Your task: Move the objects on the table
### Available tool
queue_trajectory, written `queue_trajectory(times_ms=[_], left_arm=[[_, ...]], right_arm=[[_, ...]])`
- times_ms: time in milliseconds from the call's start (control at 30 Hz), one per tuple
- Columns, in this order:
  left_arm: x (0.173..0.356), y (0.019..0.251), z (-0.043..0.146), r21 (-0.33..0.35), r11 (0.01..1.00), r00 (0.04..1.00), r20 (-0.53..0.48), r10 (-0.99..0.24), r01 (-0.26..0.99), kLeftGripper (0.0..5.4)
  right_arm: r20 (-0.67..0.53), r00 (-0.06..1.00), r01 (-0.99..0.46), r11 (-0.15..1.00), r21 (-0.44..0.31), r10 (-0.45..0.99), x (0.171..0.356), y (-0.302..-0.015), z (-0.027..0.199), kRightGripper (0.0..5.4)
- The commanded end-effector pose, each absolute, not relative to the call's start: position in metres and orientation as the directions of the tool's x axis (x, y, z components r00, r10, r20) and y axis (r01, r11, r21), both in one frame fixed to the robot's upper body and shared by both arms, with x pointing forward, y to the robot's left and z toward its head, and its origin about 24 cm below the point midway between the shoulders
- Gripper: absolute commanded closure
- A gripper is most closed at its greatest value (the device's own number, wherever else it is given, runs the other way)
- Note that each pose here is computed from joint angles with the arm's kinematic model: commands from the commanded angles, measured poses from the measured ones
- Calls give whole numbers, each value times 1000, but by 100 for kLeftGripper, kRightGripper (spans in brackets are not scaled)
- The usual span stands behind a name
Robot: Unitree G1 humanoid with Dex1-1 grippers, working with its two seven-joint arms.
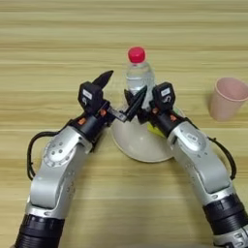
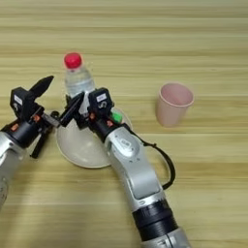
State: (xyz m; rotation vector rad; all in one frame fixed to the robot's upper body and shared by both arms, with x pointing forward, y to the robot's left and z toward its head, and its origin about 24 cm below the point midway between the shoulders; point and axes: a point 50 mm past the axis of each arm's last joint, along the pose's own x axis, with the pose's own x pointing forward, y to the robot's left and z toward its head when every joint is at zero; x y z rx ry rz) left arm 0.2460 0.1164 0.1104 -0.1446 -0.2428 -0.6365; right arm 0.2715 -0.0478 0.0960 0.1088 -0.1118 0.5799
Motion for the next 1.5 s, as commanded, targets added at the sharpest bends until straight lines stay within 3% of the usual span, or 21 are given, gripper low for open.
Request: queue_trajectory(times_ms=[33,533,900,1200,1500], left_arm=[[244,122,116,-60,801,778,293,-556,595,0],[252,143,121,-70,850,819,319,-477,522,0],[255,146,119,-76,859,829,317,-460,506,0],[257,145,118,-80,860,830,317,-458,505,0],[258,144,117,-84,863,834,318,-451,499,0]], right_arm=[[207,851,-504,862,60,483,276,-58,111,222],[288,894,-371,928,48,342,253,-104,125,222],[358,928,-125,991,43,102,229,-171,139,222],[318,942,103,994,37,-110,210,-221,130,222],[275,950,137,989,52,-146,209,-232,124,222]])
